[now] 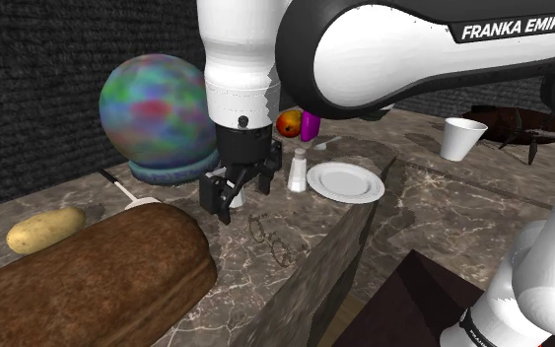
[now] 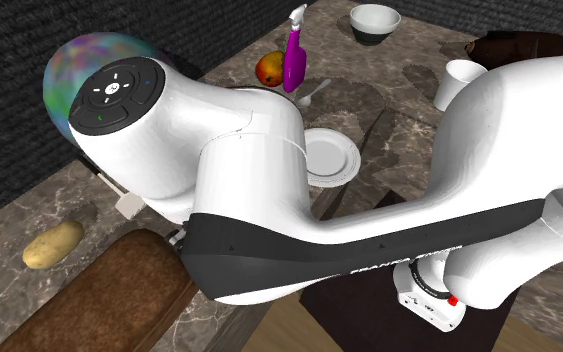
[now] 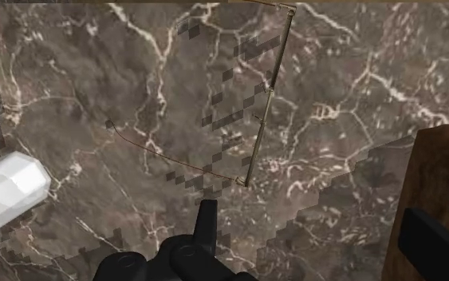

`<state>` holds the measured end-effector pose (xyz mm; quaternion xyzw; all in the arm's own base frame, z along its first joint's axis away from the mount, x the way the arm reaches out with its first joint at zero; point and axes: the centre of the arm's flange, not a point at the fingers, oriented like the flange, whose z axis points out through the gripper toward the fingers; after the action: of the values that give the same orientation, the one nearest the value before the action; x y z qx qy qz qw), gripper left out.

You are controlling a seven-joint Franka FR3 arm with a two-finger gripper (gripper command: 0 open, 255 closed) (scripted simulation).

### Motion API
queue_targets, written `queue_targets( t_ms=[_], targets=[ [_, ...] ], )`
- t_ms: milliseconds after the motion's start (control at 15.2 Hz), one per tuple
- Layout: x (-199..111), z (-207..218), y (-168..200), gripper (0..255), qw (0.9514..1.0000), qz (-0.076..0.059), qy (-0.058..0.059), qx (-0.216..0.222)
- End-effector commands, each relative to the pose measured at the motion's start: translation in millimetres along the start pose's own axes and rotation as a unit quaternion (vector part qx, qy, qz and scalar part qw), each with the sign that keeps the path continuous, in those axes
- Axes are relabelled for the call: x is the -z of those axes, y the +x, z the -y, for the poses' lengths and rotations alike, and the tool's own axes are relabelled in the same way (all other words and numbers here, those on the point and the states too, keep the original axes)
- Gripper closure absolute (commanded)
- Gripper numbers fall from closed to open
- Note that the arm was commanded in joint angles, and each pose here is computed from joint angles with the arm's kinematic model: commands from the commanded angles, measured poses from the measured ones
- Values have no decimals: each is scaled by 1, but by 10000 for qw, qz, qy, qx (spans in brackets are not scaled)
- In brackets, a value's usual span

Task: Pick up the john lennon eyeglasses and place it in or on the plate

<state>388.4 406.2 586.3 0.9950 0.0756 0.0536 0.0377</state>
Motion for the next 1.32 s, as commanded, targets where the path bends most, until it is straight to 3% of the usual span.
queue_targets(
  t_ms=[0,66,660,726,990,1254],
  targets=[
    [0,0,0,0,10000,0,0,0],
    [0,0,0,255,10000,0,0,0],
    [0,0,0,255,10000,0,0,0],
    [0,0,0,0,10000,0,0,0],
    [-40,-17,-32,0,9999,-60,3,-103],
    [-59,-18,-34,0,9999,-64,3,-111]
  ],
)
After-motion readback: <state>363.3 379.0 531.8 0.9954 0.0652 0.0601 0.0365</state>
